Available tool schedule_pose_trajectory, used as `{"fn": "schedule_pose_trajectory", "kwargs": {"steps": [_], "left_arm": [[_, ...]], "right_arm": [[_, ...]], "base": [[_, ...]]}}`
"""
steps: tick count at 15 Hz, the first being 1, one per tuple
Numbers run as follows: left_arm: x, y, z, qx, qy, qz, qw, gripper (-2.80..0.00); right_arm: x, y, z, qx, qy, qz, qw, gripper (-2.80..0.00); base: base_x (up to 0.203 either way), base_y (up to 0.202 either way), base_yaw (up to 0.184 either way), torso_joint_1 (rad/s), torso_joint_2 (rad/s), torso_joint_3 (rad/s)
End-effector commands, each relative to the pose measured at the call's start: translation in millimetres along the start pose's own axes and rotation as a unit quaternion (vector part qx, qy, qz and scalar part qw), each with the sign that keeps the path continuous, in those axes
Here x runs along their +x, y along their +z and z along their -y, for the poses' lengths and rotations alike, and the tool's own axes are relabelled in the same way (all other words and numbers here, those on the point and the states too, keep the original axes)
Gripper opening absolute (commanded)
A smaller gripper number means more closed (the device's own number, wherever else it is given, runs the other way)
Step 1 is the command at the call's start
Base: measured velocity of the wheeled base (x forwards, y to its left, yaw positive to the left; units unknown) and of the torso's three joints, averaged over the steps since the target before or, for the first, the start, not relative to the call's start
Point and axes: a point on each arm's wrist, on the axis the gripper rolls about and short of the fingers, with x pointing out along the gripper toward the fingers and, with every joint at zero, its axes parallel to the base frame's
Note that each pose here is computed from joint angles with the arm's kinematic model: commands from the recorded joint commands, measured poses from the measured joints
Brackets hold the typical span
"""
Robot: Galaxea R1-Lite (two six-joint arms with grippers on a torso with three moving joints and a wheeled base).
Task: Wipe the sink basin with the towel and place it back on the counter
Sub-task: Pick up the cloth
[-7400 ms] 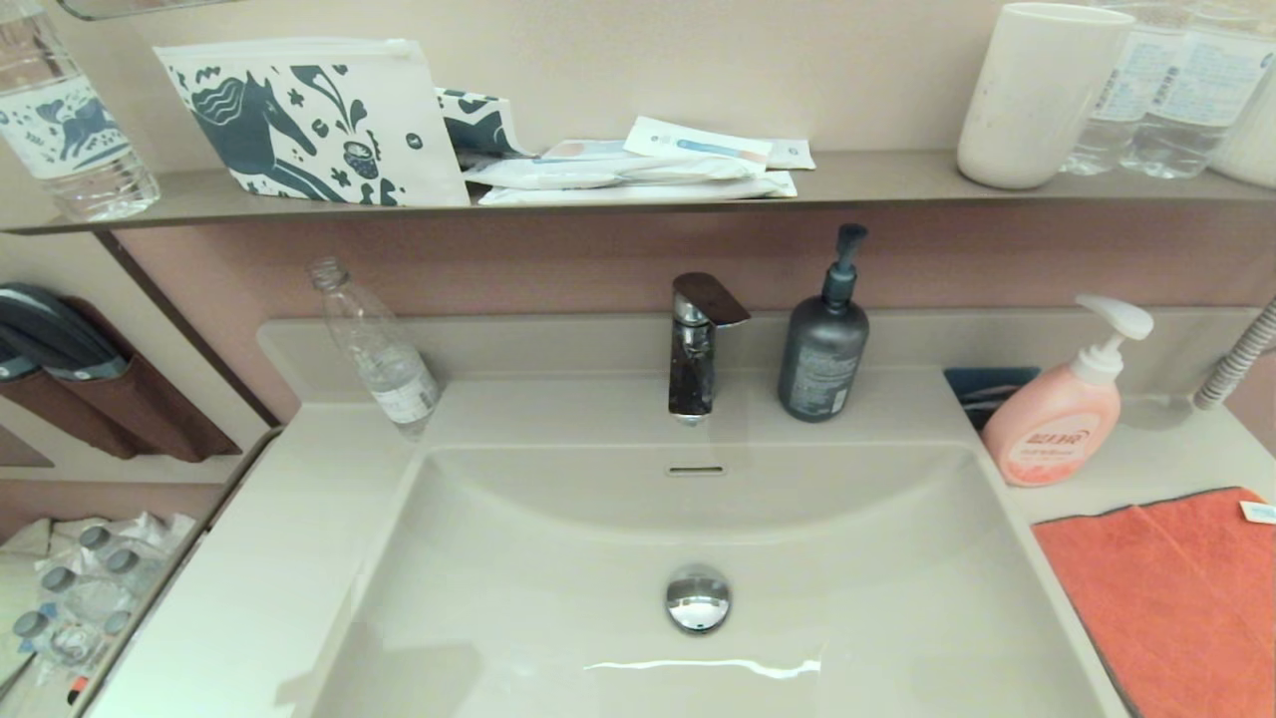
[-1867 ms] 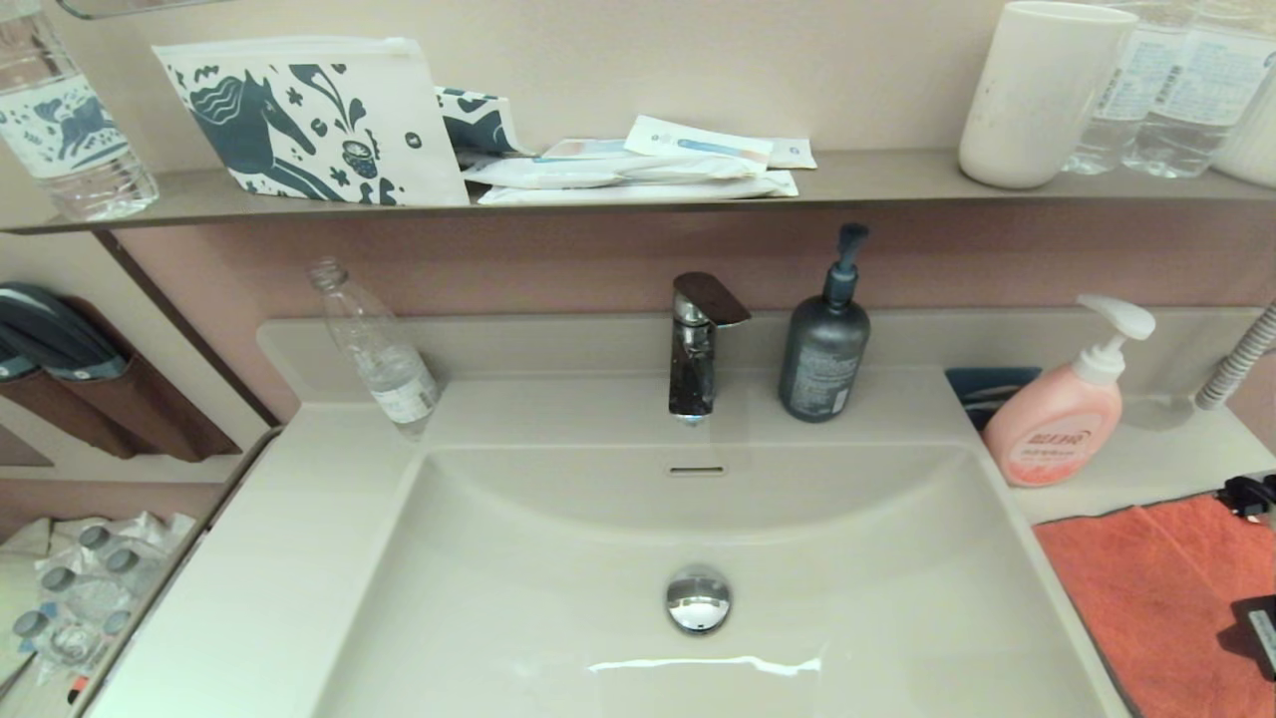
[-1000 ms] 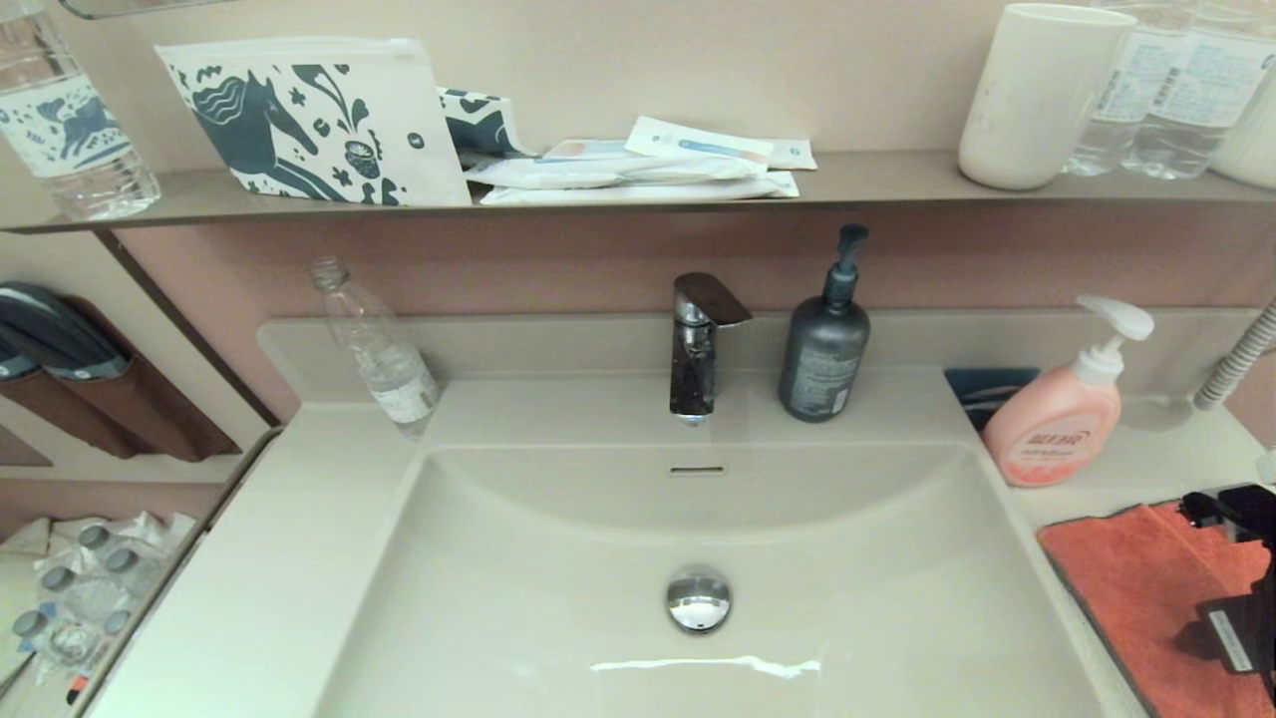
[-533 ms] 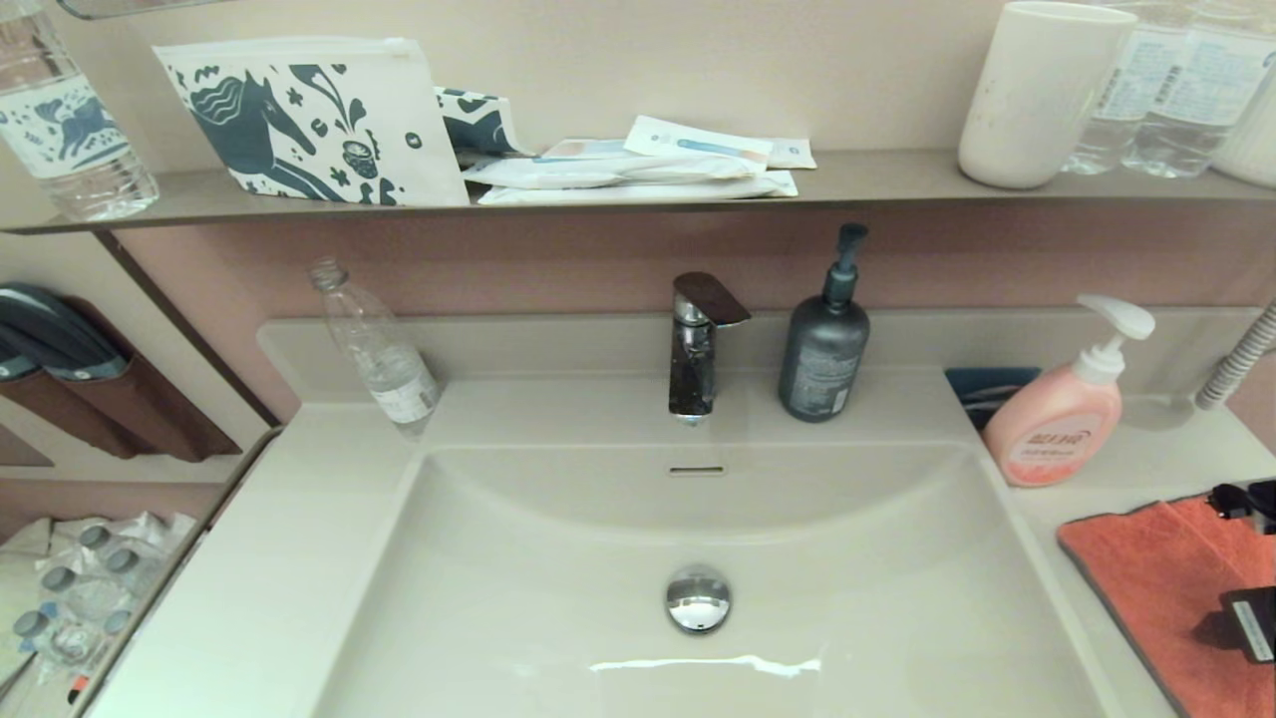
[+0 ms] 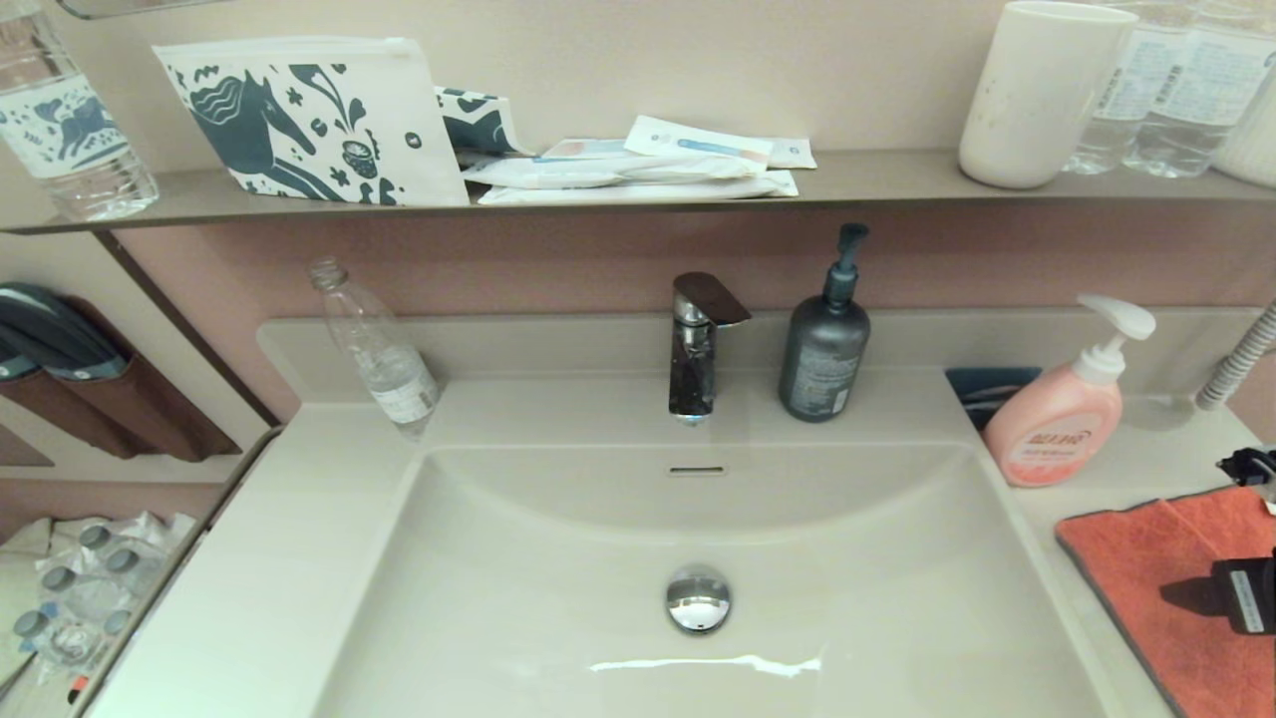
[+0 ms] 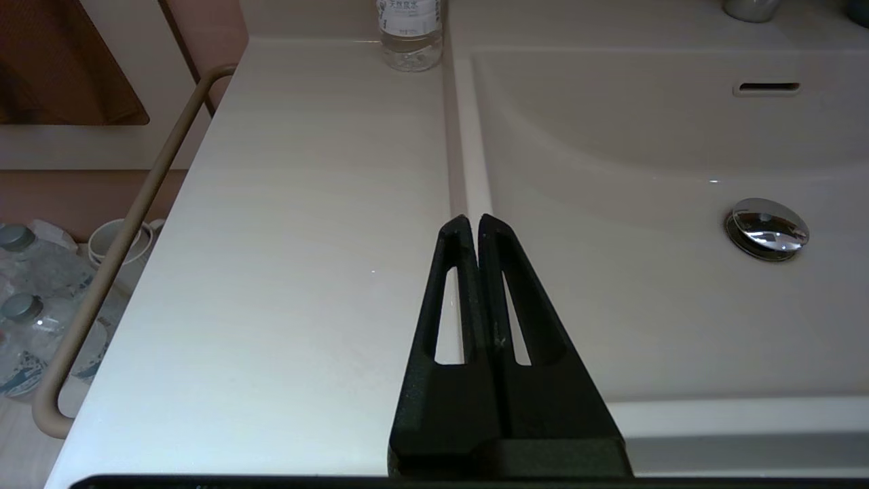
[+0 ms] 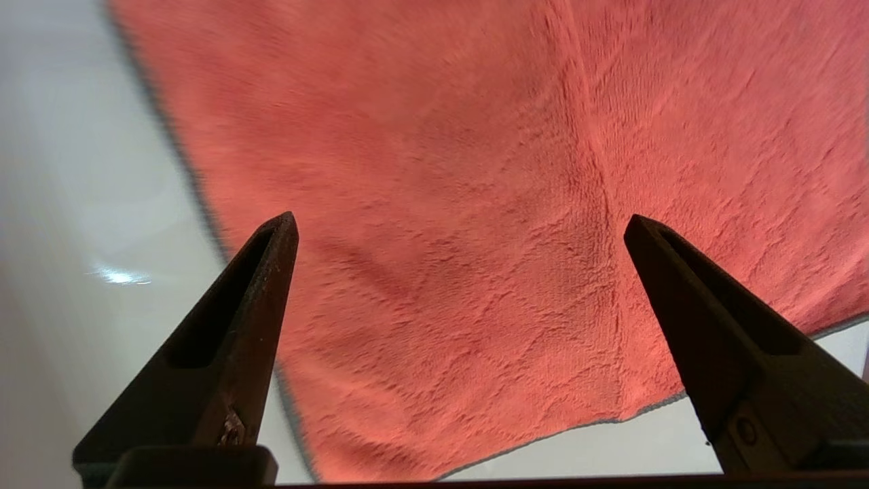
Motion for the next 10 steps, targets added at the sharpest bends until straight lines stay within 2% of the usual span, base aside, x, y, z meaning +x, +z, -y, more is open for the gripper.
{"fn": "schedule_pose_trajectory", "kwargs": {"steps": [1, 3, 6, 10], "left_arm": [[0.1, 0.0, 0.0, 0.0, 0.0, -0.001, 1.0, -2.8], [0.0, 0.0, 0.0, 0.0, 0.0, 0.0, 1.0, -2.8], [0.1, 0.0, 0.0, 0.0, 0.0, -0.001, 1.0, -2.8], [0.1, 0.0, 0.0, 0.0, 0.0, -0.001, 1.0, -2.8]], "right_arm": [[-18.2, 5.4, -1.2, -0.006, -0.004, 0.039, 0.999, -2.8], [-17.4, 11.3, 8.9, 0.0, -0.044, 0.039, 0.998, -2.8], [-9.0, 22.5, 38.8, 0.017, -0.106, 0.029, 0.994, -2.8], [30.7, 12.2, 74.7, 0.048, -0.134, -0.045, 0.989, -2.8]], "base": [[0.0, 0.0, 0.0, 0.0, 0.0, 0.0], [0.0, 0.0, 0.0, 0.0, 0.0, 0.0], [0.0, 0.0, 0.0, 0.0, 0.0, 0.0], [0.0, 0.0, 0.0, 0.0, 0.0, 0.0]]}}
